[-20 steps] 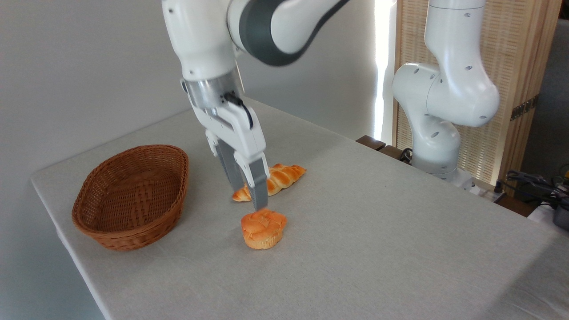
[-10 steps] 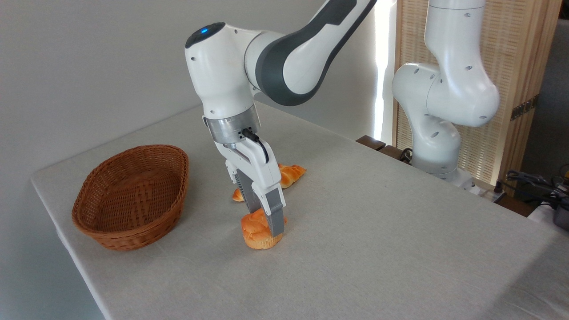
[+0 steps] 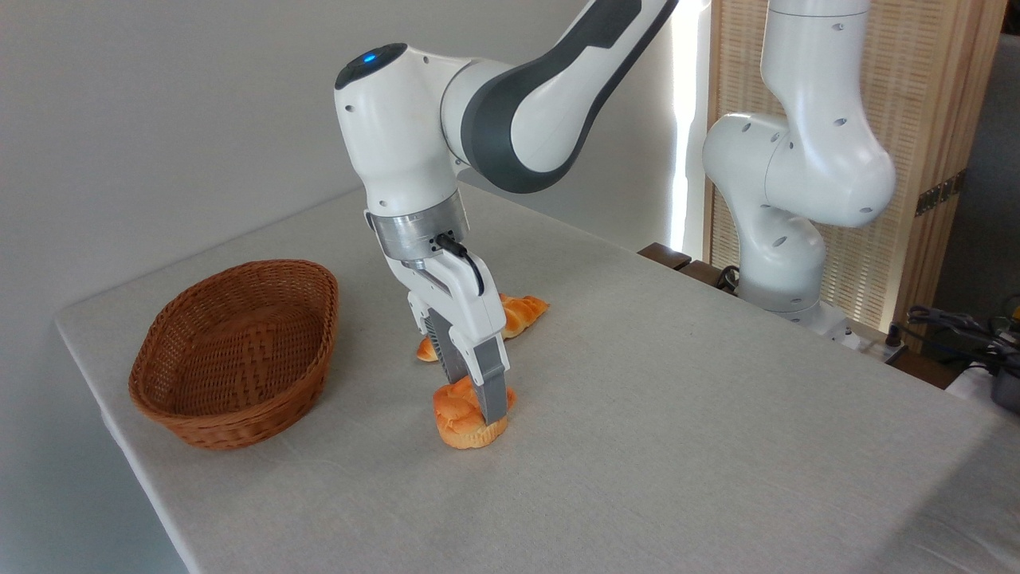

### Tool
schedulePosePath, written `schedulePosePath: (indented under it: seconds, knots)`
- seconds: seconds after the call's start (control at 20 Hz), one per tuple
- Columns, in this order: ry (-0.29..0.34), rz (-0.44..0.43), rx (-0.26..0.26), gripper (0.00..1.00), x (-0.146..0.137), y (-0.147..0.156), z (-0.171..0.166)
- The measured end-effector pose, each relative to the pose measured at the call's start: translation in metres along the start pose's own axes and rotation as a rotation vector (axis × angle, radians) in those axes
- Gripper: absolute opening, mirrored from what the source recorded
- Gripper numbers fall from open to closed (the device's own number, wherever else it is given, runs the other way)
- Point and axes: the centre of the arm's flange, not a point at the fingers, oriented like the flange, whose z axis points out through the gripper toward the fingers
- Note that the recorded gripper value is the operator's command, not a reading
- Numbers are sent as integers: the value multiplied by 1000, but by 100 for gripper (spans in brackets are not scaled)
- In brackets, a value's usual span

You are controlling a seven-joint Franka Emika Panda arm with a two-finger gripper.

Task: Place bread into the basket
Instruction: 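Close the gripper around the round orange bun, then lift the bun and carry it over the wicker basket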

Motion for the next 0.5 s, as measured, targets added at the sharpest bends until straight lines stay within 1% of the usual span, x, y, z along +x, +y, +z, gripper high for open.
schedulePosePath:
  seconds: [0.15, 0.5]
  knots:
    - [0, 0, 0, 28, 0, 0, 0]
    - [5, -1, 5, 28, 0, -1, -3]
